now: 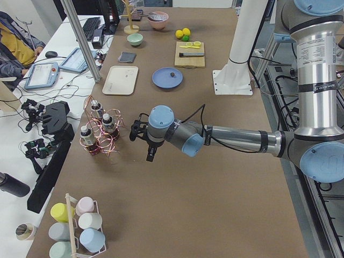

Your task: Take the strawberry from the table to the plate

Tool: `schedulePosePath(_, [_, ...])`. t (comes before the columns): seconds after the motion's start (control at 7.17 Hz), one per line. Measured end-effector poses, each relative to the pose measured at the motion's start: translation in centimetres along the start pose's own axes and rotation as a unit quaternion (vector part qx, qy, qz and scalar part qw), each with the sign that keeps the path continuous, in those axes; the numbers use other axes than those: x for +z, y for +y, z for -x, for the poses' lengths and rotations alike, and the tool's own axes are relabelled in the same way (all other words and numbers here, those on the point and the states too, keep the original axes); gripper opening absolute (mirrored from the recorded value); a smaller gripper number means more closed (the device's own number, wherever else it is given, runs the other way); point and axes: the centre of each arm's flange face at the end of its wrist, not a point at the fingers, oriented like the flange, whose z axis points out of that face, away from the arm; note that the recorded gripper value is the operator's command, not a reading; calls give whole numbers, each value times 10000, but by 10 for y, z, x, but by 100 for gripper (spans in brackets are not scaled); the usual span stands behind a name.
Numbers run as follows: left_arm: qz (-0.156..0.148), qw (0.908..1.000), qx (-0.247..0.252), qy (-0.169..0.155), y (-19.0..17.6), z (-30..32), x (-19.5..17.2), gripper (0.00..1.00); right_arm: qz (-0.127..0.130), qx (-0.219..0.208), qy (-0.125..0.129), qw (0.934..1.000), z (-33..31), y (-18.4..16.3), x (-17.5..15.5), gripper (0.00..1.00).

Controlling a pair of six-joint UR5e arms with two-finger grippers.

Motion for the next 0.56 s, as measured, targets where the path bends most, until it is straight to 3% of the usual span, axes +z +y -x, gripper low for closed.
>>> schedulePosePath(0.56, [48,10000,-64,-22,5,6,3,98,63,93,0,9999,-15,11,5,100])
